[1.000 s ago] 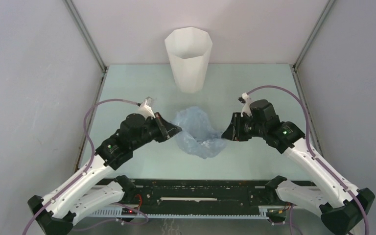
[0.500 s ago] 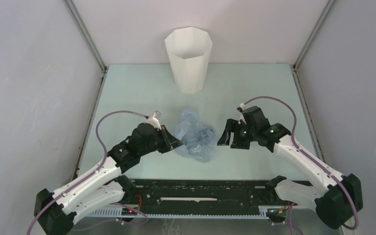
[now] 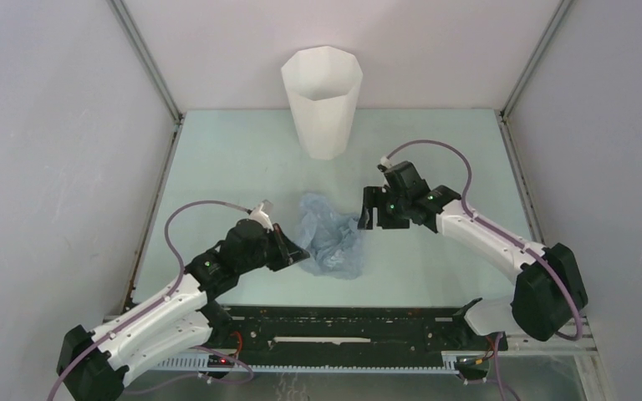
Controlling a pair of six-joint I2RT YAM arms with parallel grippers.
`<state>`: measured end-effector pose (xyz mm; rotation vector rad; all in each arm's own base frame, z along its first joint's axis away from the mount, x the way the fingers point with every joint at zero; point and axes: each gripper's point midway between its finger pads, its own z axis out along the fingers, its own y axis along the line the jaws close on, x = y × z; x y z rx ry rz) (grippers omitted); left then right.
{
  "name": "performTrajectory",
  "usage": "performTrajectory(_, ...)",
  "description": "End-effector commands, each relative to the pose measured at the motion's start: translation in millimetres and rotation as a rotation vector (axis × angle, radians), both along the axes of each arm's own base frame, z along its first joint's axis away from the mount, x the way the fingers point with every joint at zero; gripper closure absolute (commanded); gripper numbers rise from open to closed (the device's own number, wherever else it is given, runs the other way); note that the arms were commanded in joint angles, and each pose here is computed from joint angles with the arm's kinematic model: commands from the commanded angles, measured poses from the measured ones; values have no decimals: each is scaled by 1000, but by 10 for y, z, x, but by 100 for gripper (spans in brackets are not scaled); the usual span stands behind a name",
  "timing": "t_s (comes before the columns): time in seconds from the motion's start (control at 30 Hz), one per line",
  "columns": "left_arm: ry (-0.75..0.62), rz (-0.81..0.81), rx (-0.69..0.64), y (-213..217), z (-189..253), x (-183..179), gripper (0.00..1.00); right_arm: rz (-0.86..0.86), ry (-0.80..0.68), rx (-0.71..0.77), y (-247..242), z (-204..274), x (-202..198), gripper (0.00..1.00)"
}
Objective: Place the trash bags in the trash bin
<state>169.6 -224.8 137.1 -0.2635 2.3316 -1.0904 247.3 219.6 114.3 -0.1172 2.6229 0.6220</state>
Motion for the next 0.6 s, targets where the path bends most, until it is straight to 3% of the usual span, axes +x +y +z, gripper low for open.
performTrajectory(0.0, 33, -8, -7, 10, -121, -71, 100, 38, -125, -82, 81, 86, 329, 20)
performTrajectory(0.17, 52, -22, 13, 16, -212, -103, 100, 78, -60, -86, 327, -81, 197, 23)
performTrajectory(0.3, 56, -22, 36, 41, -281, -104, 100, 75, -84, -231, 187, -466, -21, 36)
performTrajectory(0.4, 72, -27, 57, 61, -368, -119, 100, 79, -91, -231, 124, -551, -112, 49)
performTrajectory(0.47, 90, -37, 84, 87, -454, -148, 100, 65, -122, -261, 31, -501, -92, 49)
performTrajectory(0.57, 102, -55, 123, 127, -569, -190, 100, 49, -177, -272, -50, -341, -33, 35)
